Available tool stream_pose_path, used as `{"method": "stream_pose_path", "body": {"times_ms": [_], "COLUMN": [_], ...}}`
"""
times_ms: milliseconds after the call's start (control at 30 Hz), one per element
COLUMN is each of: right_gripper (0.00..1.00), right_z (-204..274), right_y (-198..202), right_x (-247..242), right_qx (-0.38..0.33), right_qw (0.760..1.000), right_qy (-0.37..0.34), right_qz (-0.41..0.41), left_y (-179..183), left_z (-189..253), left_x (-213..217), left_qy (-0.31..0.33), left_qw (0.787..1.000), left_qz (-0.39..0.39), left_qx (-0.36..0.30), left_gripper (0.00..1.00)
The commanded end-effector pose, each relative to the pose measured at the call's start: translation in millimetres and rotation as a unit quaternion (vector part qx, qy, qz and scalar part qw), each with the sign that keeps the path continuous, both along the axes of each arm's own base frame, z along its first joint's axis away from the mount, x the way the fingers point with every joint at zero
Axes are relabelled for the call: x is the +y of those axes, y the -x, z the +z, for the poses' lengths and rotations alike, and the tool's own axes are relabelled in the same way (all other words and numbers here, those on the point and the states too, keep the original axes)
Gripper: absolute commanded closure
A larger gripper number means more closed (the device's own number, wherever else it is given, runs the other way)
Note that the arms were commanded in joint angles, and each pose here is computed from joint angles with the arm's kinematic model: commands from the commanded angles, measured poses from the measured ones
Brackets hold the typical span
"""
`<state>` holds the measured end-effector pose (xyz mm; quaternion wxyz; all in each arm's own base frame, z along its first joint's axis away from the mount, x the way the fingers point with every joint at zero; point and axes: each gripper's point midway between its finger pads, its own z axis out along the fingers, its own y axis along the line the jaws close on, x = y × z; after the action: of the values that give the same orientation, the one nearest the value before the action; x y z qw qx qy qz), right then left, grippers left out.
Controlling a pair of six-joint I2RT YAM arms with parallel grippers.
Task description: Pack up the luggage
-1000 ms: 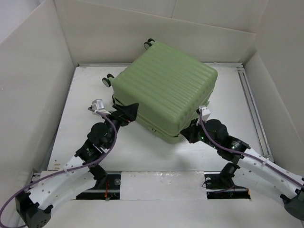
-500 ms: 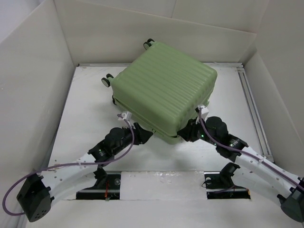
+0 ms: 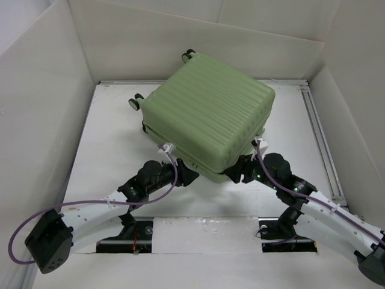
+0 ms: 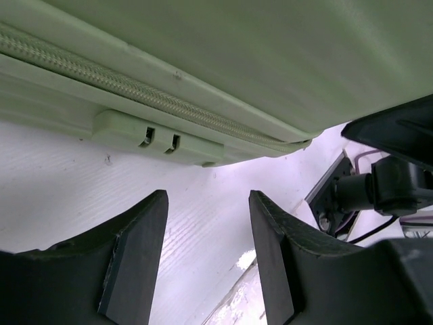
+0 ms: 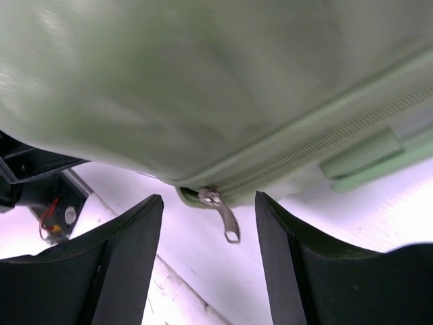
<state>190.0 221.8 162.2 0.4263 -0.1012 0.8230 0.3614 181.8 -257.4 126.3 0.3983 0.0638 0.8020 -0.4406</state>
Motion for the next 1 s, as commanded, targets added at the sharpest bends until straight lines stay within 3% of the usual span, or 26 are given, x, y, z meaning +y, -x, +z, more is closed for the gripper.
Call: {"method": "stream_pose_path", "body": {"times_ms": [0,500,967], "right_gripper": [0.37,0.32,0.62], "right_z": [12,-12,-23], "right_y": [-4,7,2], "right_x": [-8,16,17], "right_qx": [-0.009,0.027,0.033], "right_qw": [0.999,0.999,0.999], "right_qy": [-0.031,-0.033,-0.034], "right_qz": [-0.042,0.025,0.018], "left_y": [0,-2,-9], "left_z": [15,12,8], "left_x": [-8,-20,-35], "left_qy": [0.018,0.022,0.027], "left_qw": [0.999,0.999,0.998], "left_qz": [-0.021,-0.041,-0.054], "left_qx": [-0.029,-0.026,-0.025], "left_gripper": [0.52,0.52,0.53]}}
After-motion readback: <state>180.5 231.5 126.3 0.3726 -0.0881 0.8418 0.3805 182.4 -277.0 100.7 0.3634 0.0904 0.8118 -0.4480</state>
